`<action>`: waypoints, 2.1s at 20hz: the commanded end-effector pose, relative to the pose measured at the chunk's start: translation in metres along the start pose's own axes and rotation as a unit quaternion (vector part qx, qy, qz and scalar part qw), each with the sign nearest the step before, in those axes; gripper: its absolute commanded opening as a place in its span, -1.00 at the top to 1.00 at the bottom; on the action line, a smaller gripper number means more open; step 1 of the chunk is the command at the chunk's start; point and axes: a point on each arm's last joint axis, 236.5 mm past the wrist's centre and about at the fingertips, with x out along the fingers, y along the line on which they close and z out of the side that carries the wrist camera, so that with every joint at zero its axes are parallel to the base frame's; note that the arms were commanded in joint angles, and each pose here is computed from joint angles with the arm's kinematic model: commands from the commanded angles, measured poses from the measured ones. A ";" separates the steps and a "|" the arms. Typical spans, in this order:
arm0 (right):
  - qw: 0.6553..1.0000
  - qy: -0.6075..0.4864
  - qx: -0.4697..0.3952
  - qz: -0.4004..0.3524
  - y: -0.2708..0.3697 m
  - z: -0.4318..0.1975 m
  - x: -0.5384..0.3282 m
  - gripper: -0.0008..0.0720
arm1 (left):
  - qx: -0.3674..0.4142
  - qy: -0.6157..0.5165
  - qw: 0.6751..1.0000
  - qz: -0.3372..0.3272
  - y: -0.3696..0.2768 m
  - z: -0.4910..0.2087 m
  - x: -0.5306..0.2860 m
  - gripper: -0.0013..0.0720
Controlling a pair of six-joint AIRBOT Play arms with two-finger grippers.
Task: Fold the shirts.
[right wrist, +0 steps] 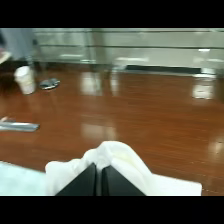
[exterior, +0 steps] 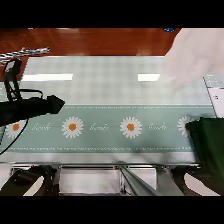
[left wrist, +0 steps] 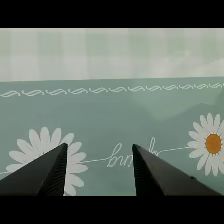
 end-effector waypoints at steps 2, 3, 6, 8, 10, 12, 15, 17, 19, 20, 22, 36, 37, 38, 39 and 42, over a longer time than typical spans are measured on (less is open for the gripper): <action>0.991 0.064 -0.032 0.115 0.096 -0.035 -0.006 0.92 | -0.009 -0.057 0.998 0.020 0.017 0.026 -0.005 -0.41; 0.986 0.076 -0.034 0.142 0.117 -0.045 -0.004 0.92 | -0.022 -0.066 0.997 0.030 0.027 0.032 -0.009 -0.41; 0.975 0.132 -0.035 0.176 0.156 -0.085 0.006 0.92 | -0.068 -0.079 0.993 0.052 0.052 0.039 -0.018 -0.41; 0.965 0.177 -0.020 0.192 0.175 -0.123 0.019 0.92 | -0.097 -0.088 0.990 0.043 0.055 0.042 -0.023 -0.41; 0.951 0.230 0.005 0.205 0.196 -0.179 0.038 0.92 | -0.093 -0.076 0.992 0.044 0.055 0.037 -0.022 -0.41; 0.930 0.292 0.039 0.222 0.223 -0.254 0.058 0.92 | -0.081 -0.055 0.994 0.047 0.057 0.028 -0.016 -0.41; 0.896 0.370 0.089 0.231 0.260 -0.360 0.082 0.92 | -0.094 -0.025 0.994 0.044 0.061 0.006 0.000 -0.41; 0.874 0.420 0.107 0.221 0.278 -0.421 0.096 0.92 | -0.110 0.010 0.993 0.041 0.064 -0.020 0.015 -0.41; 0.856 0.460 0.120 0.205 0.281 -0.468 0.107 0.92 | -0.096 0.059 0.993 0.030 0.062 -0.052 0.029 -0.41; 0.848 0.477 0.127 0.194 0.275 -0.483 0.111 0.92 | -0.087 0.082 0.992 0.028 0.060 -0.066 0.035 -0.41; 0.833 0.498 0.163 0.177 0.255 -0.488 0.116 0.12 | -0.076 0.110 0.991 0.022 0.055 -0.085 0.045 -0.41; 0.859 0.424 0.266 -0.107 -0.070 -0.424 -0.012 -0.14 | -0.197 0.228 0.951 -0.071 0.043 -0.124 0.125 -0.41; 0.853 0.432 0.274 -0.107 -0.066 -0.439 -0.020 -0.14 | -0.215 0.213 0.948 -0.097 0.034 -0.115 0.135 -0.41; 0.846 0.441 0.282 -0.105 -0.060 -0.452 -0.027 -0.14 | -0.229 0.201 0.945 -0.117 0.029 -0.109 0.143 -0.41; 0.841 0.446 0.292 -0.096 -0.052 -0.462 -0.031 -0.14 | -0.240 0.192 0.942 -0.135 0.024 -0.103 0.151 -0.41; 0.831 0.448 0.323 -0.074 -0.035 -0.479 -0.034 -0.14 | -0.244 0.172 0.937 -0.179 0.010 -0.088 0.165 -0.41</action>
